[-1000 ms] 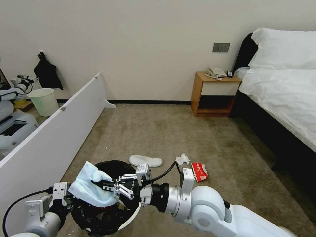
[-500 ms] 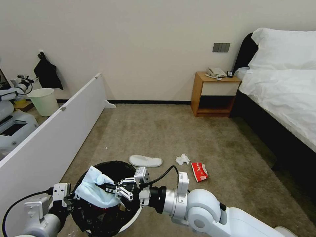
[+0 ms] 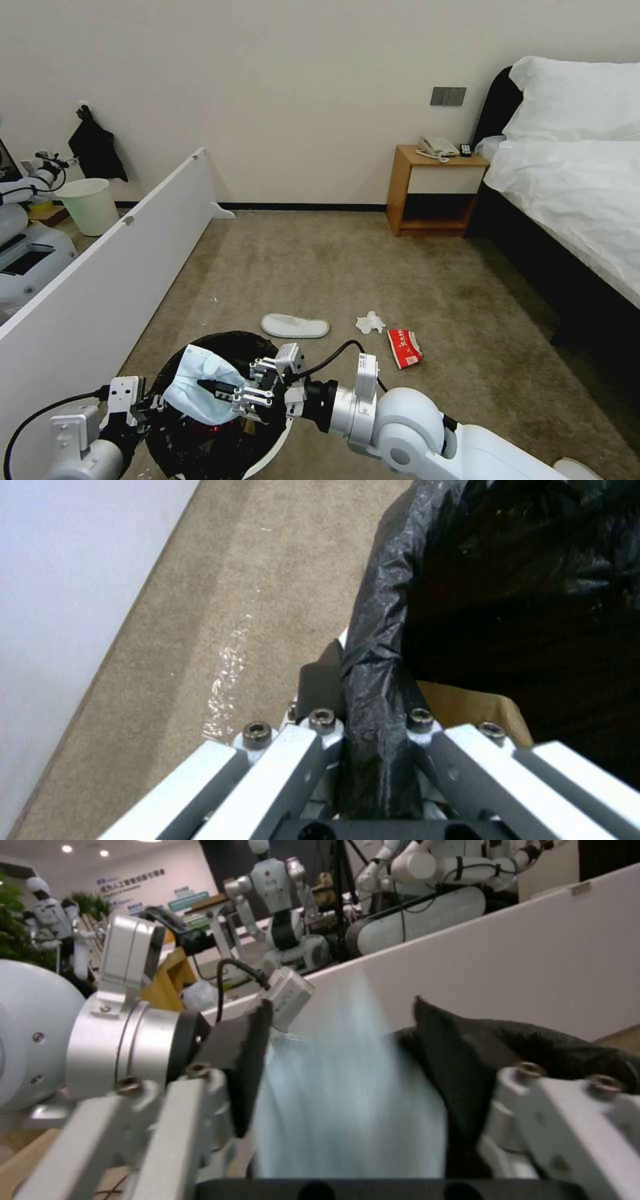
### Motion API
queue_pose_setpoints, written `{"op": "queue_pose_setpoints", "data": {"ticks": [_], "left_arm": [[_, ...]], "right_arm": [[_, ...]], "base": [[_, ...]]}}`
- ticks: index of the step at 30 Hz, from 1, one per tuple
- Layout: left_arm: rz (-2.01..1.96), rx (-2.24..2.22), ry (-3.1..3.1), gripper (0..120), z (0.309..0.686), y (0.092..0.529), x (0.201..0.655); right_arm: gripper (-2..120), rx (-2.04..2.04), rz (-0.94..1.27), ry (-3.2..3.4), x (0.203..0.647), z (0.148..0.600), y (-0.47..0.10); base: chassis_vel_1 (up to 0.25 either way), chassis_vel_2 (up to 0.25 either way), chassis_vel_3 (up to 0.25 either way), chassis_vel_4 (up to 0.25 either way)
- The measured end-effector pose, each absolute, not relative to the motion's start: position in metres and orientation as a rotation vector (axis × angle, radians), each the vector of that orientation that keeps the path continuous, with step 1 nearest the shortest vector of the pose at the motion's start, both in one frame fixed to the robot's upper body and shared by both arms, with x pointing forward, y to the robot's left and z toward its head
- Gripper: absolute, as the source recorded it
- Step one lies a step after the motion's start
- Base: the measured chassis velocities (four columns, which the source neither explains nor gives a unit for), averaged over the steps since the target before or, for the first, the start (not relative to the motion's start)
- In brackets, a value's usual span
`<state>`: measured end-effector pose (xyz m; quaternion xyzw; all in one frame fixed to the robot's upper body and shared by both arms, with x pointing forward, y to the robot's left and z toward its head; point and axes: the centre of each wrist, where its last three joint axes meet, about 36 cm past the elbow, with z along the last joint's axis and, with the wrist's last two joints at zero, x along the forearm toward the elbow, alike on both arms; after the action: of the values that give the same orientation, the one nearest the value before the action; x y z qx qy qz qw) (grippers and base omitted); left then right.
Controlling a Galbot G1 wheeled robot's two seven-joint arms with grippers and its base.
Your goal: Pick up the trash bin, then pick up the garbage from the floor and place it into the trash bin.
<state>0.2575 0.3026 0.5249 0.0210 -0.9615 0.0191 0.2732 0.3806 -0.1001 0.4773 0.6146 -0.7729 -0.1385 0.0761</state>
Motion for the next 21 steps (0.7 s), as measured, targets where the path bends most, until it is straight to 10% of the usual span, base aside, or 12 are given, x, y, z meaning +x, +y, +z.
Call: {"op": "queue_pose_setpoints", "data": {"ticks": [10,21], "left_arm": [[0.051,0.062,-2.585,3,0.5247,0.3030,0.2569],[0.054,0.067,-2.588,3,0.5251,0.3028,0.2574]], "right_arm": [[99,1.845,-0.410,-2.323,0.3804,0.4800,-0.1011],[100,1.837,-0.413,-2.340,0.3796,0.4807,-0.1043]], "base": [[0.000,0.000,0.000,0.000],[0.000,0.000,0.000,0.000]]}}
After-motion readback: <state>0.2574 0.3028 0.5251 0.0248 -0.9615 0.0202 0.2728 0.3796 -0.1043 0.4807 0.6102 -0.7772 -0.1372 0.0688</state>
